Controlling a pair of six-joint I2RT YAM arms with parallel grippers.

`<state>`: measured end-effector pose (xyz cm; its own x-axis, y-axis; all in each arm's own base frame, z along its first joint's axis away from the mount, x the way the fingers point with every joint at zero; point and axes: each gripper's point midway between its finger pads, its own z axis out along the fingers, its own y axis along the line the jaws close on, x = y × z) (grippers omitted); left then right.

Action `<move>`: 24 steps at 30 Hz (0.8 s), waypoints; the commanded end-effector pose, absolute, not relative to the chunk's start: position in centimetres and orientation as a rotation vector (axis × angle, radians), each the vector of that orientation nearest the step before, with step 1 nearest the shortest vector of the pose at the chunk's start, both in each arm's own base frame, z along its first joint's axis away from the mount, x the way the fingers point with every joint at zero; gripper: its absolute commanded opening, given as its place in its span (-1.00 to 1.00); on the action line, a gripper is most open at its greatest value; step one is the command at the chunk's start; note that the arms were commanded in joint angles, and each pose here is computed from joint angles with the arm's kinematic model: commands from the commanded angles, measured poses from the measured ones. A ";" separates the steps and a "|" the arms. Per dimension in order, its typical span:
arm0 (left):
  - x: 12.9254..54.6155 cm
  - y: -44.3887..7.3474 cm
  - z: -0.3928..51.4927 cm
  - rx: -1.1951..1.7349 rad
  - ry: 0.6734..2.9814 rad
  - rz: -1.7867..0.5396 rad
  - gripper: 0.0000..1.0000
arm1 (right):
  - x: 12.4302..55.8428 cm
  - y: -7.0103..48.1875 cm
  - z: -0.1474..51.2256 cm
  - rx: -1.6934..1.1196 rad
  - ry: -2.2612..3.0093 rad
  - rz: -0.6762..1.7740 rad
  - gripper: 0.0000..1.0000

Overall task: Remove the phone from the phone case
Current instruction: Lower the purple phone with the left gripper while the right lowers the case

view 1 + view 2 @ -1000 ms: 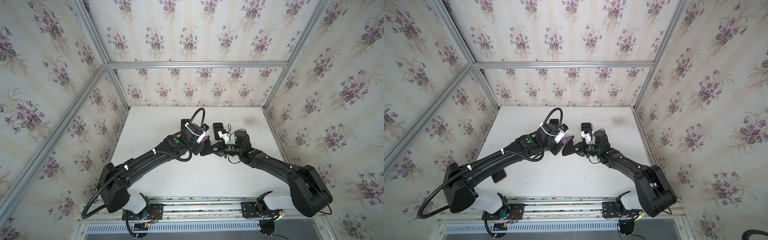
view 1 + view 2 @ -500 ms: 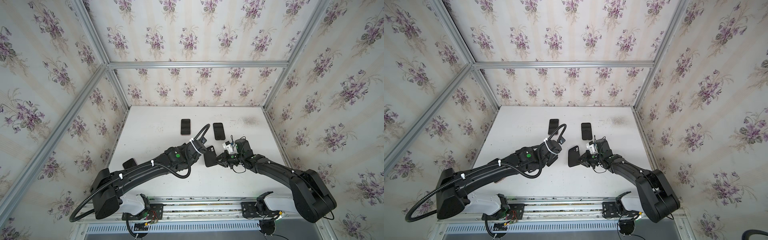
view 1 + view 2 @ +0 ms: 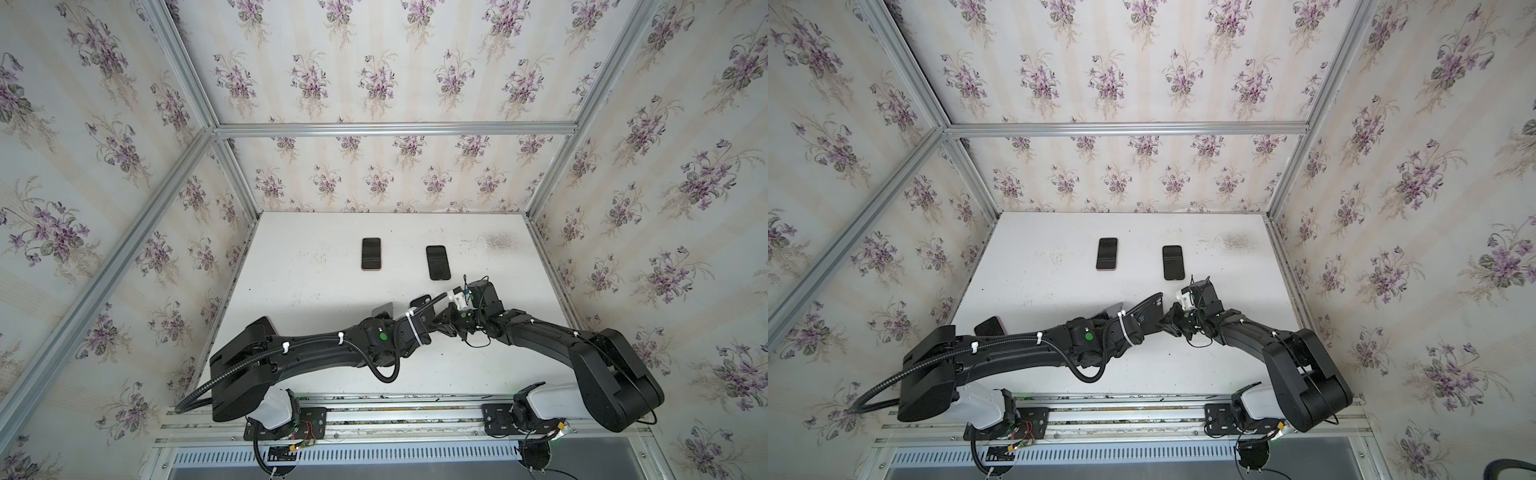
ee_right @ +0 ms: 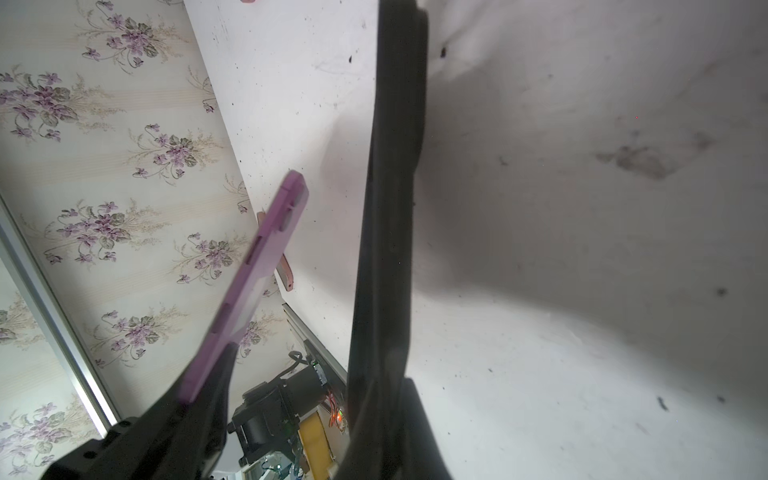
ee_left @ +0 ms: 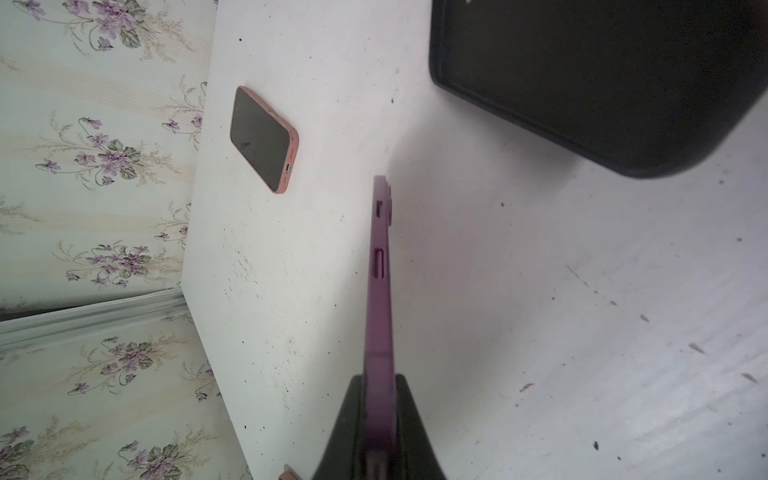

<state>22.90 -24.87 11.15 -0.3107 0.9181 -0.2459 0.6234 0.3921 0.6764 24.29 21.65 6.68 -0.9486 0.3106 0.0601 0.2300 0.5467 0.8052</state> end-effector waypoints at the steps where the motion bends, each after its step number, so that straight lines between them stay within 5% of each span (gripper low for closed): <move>1: 23.1 -25.4 11.0 1.307 1.993 0.665 -0.98 | 25.1 21.7 7.0 0.471 2.639 1.377 -1.00; 13: 21.6 -25.6 7.5 1.393 2.012 0.670 -0.72 | 24.1 21.4 6.1 0.486 2.658 1.377 -1.00; 24: 20.8 -25.0 6.2 1.354 2.069 0.648 -0.23 | 24.4 21.4 5.8 0.500 2.655 1.367 -1.00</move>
<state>20.77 -25.14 6.20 -0.2868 0.9428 -0.1699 0.6637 0.3234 0.6745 23.89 21.31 5.64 -0.9427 0.3276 0.0633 0.2438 0.5469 0.8010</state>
